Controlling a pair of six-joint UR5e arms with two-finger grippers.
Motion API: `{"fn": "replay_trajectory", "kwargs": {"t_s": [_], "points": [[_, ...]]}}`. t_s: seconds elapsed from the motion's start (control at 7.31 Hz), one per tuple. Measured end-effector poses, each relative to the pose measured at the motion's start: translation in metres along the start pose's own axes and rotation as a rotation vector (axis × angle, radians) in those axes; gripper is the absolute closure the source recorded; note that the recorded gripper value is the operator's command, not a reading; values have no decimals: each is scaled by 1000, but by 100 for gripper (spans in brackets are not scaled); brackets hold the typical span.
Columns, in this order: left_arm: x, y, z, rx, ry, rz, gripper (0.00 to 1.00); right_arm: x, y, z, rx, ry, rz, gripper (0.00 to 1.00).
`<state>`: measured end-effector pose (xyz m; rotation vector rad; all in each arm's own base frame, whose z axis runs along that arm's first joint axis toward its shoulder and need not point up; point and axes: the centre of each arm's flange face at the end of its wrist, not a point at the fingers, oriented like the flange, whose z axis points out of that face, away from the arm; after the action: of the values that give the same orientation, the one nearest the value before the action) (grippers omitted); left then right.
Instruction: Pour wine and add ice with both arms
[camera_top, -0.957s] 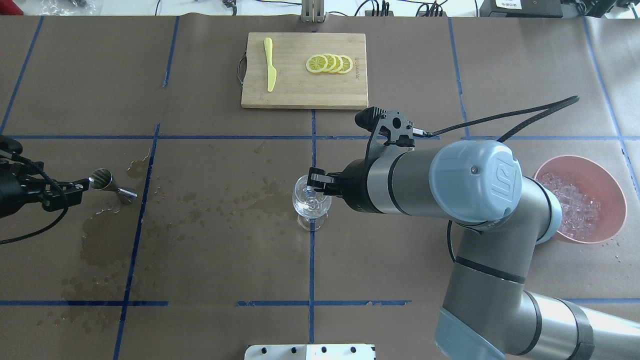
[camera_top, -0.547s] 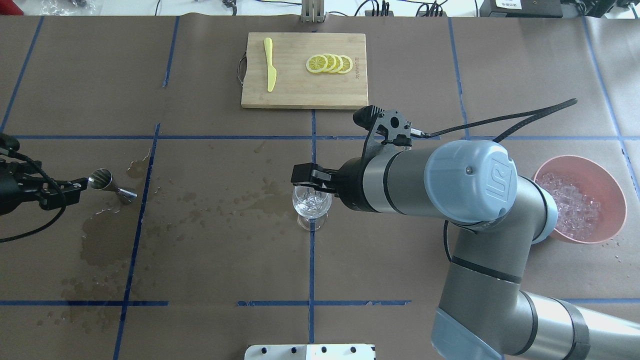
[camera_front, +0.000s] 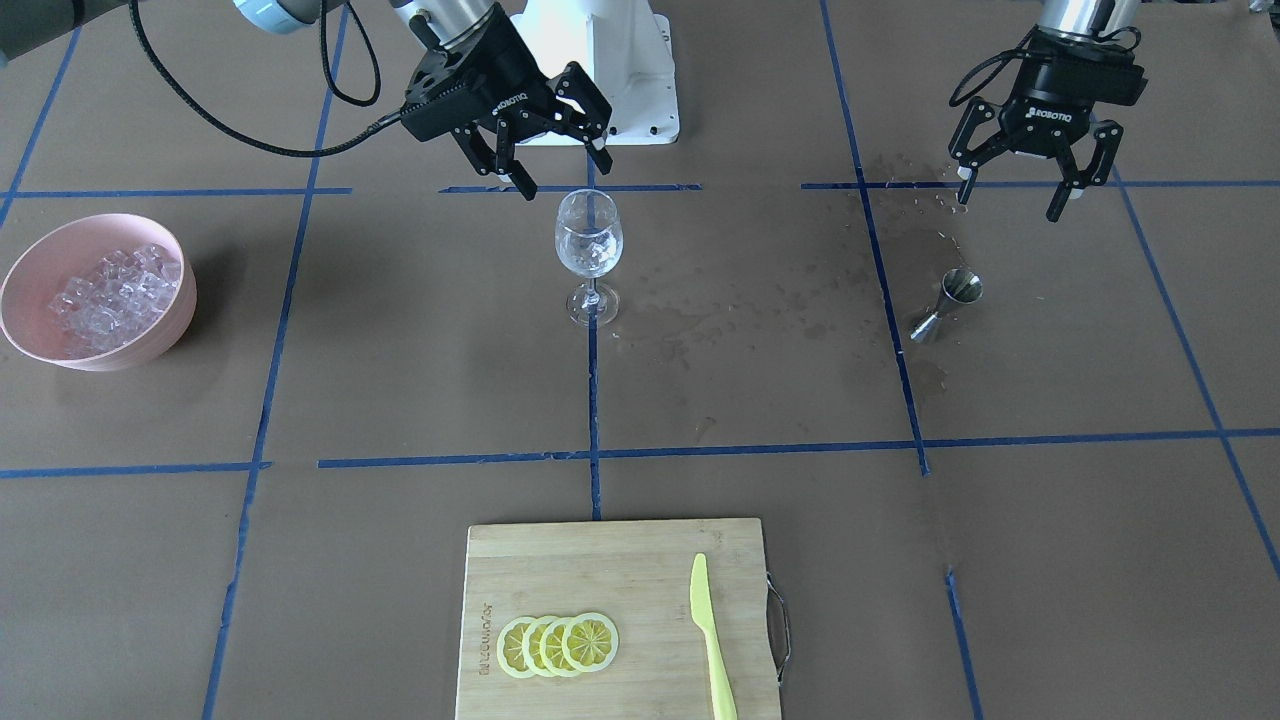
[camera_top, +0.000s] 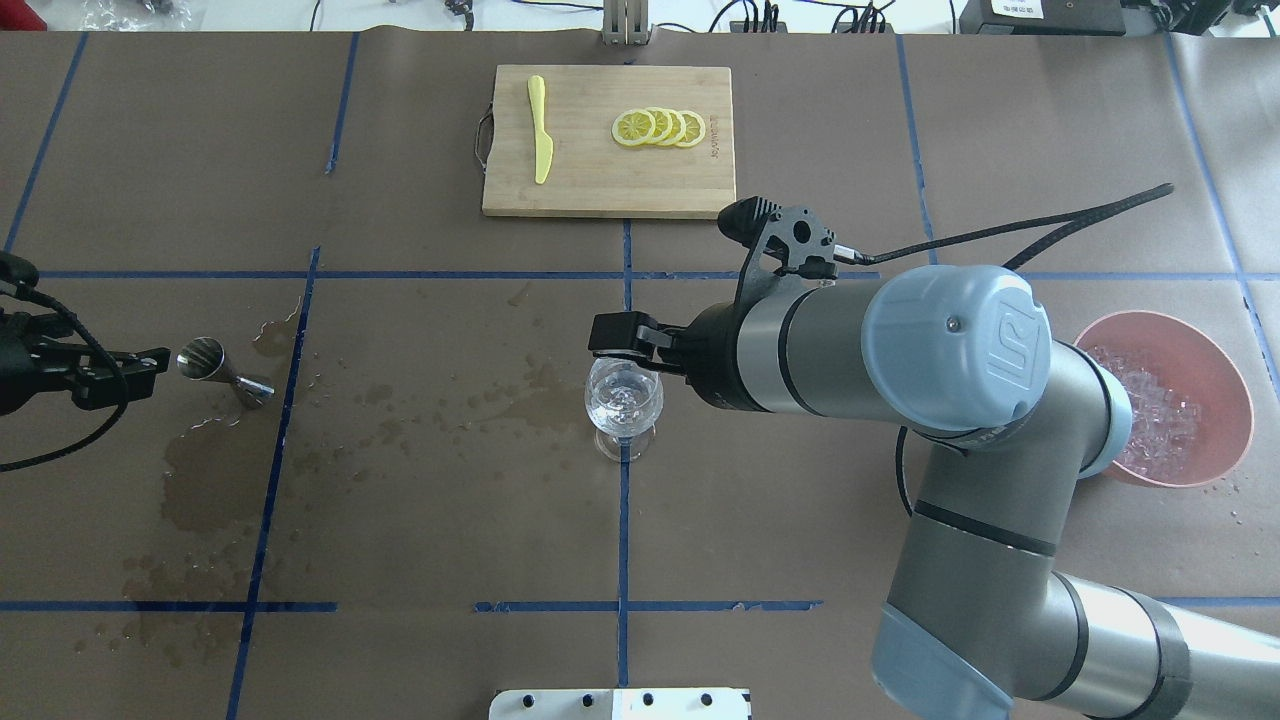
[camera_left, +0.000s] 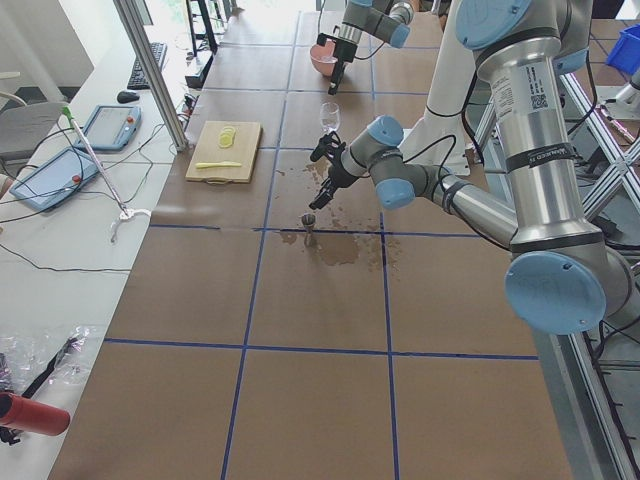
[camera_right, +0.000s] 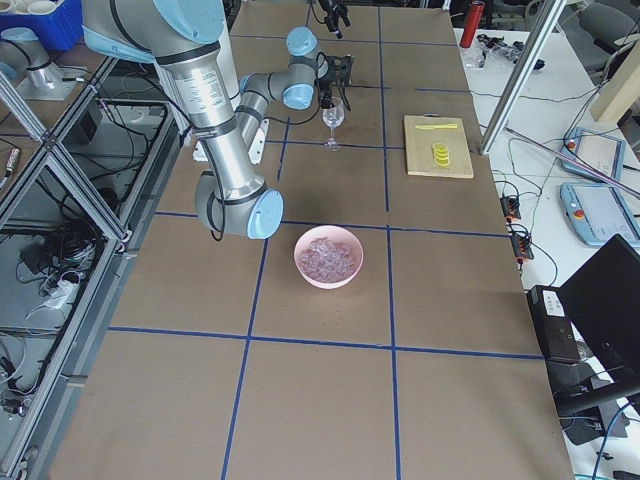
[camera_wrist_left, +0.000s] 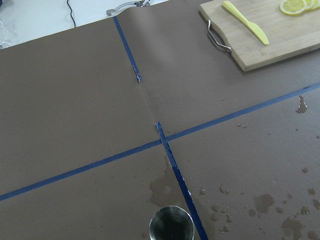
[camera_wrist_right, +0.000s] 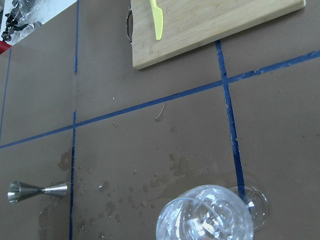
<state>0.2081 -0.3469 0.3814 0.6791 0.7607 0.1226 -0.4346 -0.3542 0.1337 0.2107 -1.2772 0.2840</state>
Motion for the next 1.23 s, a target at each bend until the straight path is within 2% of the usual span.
{"fn": "replay_trajectory", "kwargs": {"t_s": [0.27,0.55,0.68,0.82,1.09,1.23], "points": [[-19,-31,-5,-42,14,7,0,10,-24,-13,31,96,-20,0],[-50,-62,0,-113,88,-25,0,31,-62,-22,50,216,-135,0],[-78,-74,4,-149,118,-39,0,49,-88,-28,33,295,-200,0],[-105,-85,7,-176,117,-34,0,73,-118,-35,1,375,-256,0],[-159,-115,9,-213,52,-9,0,142,-192,-52,-88,522,-361,0],[-192,-125,5,-227,24,-10,0,186,-225,-67,-139,569,-407,0]]}}
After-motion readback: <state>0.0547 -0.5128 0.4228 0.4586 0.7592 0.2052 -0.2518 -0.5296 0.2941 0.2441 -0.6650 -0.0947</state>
